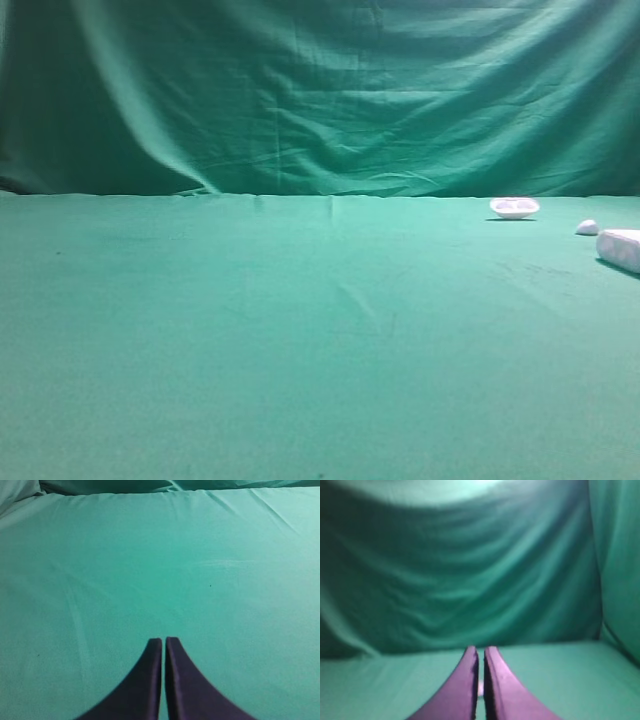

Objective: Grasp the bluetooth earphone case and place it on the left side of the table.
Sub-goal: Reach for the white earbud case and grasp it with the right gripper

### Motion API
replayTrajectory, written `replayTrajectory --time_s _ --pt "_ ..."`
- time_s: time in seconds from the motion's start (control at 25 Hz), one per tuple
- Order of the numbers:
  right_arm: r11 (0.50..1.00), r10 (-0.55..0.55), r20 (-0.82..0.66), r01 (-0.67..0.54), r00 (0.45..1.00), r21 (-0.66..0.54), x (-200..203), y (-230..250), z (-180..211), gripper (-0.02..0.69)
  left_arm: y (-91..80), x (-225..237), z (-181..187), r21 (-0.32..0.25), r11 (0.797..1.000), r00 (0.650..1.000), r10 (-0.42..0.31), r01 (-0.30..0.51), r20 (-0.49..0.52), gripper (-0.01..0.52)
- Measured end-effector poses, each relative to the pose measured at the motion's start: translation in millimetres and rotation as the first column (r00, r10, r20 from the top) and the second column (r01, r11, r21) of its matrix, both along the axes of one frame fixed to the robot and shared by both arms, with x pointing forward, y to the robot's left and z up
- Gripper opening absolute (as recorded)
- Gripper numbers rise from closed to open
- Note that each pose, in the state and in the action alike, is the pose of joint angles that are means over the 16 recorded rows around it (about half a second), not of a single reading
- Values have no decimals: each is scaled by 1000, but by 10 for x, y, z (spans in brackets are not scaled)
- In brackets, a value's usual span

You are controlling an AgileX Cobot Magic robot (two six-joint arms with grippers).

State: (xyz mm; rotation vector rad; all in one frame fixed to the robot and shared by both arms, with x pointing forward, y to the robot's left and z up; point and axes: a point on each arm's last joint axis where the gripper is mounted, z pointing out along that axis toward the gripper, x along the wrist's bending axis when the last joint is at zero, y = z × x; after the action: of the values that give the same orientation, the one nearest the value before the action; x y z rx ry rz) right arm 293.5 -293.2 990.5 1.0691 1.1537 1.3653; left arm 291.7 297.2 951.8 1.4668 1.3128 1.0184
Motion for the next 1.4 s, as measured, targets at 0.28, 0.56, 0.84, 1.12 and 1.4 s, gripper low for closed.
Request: replayTrajectory --time_s 0.28,0.56,0.84,1.12,1.4 --pt "998 6 33 -9 999 69 1 -3 385 0 0 0 0 0 1000 1000 0 0 0 0" --pt "999 12 -317 5 948 53 201 22 670 0 0 0 0 0 1000 1000 0 0 0 0" --pt "1000 10 -685 -22 729 -8 649 90 788 0 0 0 0 0 1000 1000 0 0 0 0" --pt "992 5 -883 -111 470 -53 1240 243 680 18 0 0 0 0 1000 1000 0 0 0 0" --pt "981 -21 -962 -182 272 -73 1821 442 373 208 0 0 0 0 1000 1000 0 0 0 0"
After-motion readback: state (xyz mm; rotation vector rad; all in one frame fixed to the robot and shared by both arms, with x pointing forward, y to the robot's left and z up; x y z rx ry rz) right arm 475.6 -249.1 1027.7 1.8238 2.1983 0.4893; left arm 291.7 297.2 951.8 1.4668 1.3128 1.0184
